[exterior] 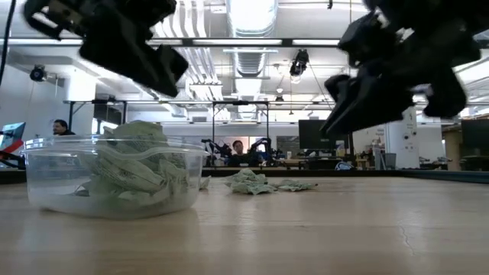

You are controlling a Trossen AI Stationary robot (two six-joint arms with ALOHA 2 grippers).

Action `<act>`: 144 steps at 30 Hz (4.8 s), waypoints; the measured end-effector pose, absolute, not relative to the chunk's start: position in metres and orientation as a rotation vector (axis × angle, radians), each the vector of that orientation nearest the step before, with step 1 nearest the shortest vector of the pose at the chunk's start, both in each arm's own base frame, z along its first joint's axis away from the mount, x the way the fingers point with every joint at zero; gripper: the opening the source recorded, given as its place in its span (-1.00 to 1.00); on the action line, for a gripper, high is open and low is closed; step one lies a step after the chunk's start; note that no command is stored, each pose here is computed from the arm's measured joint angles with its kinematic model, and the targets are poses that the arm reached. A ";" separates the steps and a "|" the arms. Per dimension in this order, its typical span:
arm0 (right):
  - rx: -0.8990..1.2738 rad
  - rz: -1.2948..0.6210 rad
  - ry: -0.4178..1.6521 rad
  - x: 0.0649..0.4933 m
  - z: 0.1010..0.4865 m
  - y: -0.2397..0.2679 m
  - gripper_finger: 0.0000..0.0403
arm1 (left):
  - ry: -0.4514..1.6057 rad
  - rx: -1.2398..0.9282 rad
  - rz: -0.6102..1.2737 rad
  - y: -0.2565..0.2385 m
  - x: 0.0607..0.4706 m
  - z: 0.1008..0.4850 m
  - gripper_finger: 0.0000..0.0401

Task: Pick and place Stevia / Truvia into bins
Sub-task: Put the stevia packet into the transparent container

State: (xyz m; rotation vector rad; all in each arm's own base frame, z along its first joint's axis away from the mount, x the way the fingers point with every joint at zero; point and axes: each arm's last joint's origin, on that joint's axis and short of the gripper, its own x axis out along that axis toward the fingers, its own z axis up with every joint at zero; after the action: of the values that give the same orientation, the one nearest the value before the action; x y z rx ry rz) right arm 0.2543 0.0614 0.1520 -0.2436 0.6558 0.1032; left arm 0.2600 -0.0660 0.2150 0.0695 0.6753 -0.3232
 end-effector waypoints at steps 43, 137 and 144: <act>-0.070 -0.029 0.849 0.293 0.107 0.013 -0.10 | 0.680 0.150 0.160 -0.046 0.237 0.223 -0.34; -0.355 0.309 0.539 0.439 0.156 0.132 -0.84 | 0.764 0.283 0.379 -0.038 0.228 0.216 -0.34; -0.303 0.274 0.512 0.444 0.158 0.124 -0.84 | 0.764 0.284 0.381 -0.038 0.228 0.216 -0.34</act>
State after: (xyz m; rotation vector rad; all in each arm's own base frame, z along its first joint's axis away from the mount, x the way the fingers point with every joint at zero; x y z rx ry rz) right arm 0.4437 0.1237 0.1583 -0.3031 0.5122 0.2735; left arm 0.2277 -0.0378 0.2165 0.2839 0.7642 0.3807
